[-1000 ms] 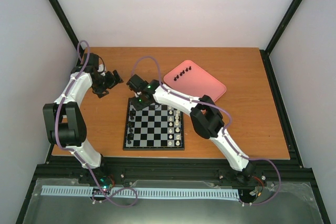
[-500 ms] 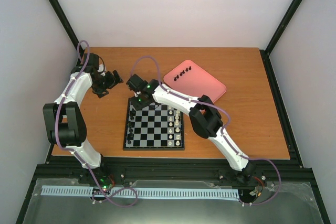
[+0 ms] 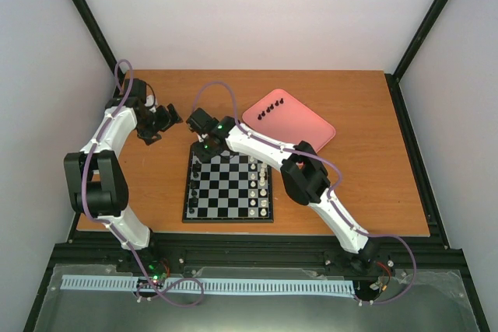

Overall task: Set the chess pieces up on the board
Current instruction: Place the chess piece on the chessboard.

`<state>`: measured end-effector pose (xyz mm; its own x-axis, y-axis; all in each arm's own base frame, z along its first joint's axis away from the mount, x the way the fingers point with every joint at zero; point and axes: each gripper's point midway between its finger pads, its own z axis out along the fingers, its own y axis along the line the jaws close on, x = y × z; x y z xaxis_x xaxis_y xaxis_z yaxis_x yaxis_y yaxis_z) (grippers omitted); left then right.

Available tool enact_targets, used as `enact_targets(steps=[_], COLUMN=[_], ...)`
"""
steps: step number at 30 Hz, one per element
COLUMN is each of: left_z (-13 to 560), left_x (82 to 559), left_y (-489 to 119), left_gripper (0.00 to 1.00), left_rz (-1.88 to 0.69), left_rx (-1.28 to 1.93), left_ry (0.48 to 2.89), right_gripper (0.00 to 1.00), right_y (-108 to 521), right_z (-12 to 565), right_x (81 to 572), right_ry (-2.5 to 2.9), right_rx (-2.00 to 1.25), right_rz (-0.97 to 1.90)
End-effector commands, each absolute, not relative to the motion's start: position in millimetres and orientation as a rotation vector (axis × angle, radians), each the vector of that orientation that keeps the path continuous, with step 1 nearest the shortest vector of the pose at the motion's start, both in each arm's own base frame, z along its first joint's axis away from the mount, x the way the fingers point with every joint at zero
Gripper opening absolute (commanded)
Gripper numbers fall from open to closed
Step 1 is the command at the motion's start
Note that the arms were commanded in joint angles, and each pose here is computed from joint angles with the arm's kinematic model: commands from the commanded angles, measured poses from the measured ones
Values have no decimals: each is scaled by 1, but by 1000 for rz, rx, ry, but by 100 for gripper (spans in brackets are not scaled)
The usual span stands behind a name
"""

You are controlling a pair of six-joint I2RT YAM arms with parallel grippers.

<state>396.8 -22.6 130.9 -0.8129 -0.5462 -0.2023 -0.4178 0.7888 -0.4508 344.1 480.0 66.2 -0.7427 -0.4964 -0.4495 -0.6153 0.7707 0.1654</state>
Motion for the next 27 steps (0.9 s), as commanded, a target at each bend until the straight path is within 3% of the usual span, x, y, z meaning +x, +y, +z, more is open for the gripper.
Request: enact_targets(steps=[1, 15, 19, 27], left_z=[141, 141, 143, 142], left_x=[408, 407, 408, 408], left_y=[-17, -17, -17, -18], left_gripper=[100, 100, 100, 100], left_rz=[-547, -541, -541, -555], left_rx=[-709, -707, -706, -707], left_ry=[2632, 2636, 2633, 2633], right_gripper=[31, 32, 42, 43], right_y=[481, 453, 433, 362], right_z=[79, 133, 155, 139], right_x=[350, 368, 381, 446], right_ry=[2555, 2487, 2458, 2525], right_rx=[-847, -759, -693, -440], right_rz=[436, 373, 326, 155])
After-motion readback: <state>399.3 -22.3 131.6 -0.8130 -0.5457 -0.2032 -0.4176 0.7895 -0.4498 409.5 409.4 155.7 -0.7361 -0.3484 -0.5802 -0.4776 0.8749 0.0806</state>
